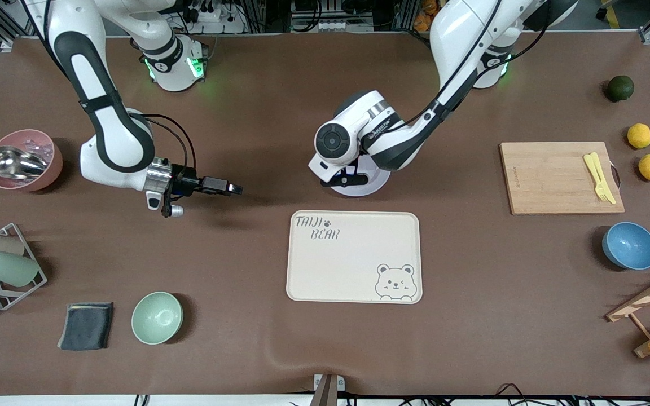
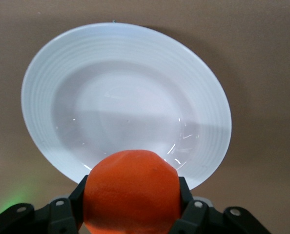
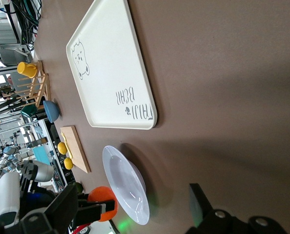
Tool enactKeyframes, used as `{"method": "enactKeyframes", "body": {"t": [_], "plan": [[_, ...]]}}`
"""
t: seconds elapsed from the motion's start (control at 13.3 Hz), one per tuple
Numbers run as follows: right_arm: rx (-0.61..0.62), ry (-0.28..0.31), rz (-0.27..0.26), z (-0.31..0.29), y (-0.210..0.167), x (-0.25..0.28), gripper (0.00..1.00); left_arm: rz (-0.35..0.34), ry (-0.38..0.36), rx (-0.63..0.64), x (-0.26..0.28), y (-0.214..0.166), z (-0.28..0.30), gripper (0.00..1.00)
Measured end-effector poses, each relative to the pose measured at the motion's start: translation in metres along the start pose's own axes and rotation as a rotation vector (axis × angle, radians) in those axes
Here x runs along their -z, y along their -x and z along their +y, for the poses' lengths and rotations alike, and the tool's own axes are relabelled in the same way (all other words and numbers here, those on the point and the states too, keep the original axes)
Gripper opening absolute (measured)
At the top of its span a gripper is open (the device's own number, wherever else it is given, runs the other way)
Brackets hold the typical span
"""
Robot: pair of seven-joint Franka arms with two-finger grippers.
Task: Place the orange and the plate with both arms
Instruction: 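Carry the orange with the left gripper over the white plate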
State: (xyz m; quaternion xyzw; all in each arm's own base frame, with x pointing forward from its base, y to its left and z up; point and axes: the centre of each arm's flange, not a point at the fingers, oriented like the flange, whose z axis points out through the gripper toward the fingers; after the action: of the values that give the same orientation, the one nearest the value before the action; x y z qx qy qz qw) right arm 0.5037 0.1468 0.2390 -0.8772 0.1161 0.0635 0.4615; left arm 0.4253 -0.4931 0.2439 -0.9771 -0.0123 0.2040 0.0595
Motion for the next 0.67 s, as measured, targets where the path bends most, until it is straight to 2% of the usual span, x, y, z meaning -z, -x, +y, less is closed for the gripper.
{"method": "enactKeyframes", "body": {"t": [0.45, 0.67], "plan": [[0.000, 0.000, 0.000, 0.000, 0.000, 0.000, 1.00, -0.017, -0.059, 0.033, -0.058, -0.010, 0.011, 0.71], [-0.001, -0.001, 0.001, 0.000, 0.000, 0.000, 1.00, -0.013, -0.056, 0.042, -0.057, -0.015, 0.009, 0.71]]}}
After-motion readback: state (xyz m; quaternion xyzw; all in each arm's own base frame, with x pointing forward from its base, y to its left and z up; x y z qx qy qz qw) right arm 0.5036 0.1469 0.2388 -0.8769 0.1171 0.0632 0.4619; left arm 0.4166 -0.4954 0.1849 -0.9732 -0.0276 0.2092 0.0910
